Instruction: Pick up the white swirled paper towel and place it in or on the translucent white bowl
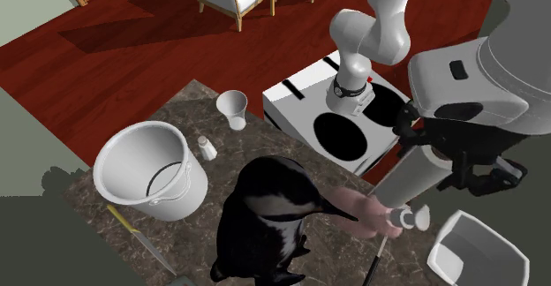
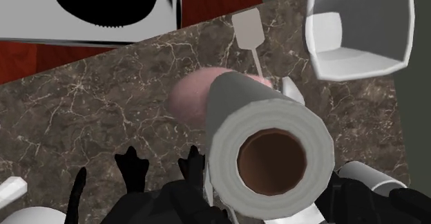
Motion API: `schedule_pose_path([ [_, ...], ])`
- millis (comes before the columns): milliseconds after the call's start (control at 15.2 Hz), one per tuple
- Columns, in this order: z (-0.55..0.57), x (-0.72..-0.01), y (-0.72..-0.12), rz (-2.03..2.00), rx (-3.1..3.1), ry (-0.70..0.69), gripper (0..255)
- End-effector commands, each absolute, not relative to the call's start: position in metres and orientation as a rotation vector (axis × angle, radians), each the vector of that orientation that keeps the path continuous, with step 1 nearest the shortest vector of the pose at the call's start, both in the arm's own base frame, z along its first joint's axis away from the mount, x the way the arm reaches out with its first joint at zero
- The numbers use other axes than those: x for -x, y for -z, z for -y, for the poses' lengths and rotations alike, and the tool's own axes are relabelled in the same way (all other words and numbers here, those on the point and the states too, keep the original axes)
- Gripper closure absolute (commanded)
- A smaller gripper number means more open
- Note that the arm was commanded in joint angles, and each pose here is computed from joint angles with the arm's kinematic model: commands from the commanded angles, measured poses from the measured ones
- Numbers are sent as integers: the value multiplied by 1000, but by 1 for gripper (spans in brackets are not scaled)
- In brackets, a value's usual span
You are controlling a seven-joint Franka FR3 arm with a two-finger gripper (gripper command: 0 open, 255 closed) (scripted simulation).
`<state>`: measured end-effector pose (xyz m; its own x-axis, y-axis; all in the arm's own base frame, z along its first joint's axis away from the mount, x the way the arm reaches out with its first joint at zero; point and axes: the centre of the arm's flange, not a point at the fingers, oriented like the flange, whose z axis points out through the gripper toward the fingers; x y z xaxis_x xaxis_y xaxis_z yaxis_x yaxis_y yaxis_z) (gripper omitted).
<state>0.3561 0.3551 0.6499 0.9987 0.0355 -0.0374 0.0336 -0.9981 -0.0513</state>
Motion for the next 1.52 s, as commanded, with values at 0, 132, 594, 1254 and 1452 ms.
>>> schedule_pose_path([
  [0,-381,-342,-655,51,3089,-60,255],
  [132,-405,-331,-660,51,3089,-60,255],
  [594,-488,-293,-675,51,3089,-60,255],
  [1254,-589,-247,-688,51,3089,-60,255],
  [1452,-589,-247,-672,51,3089,-60,255],
])
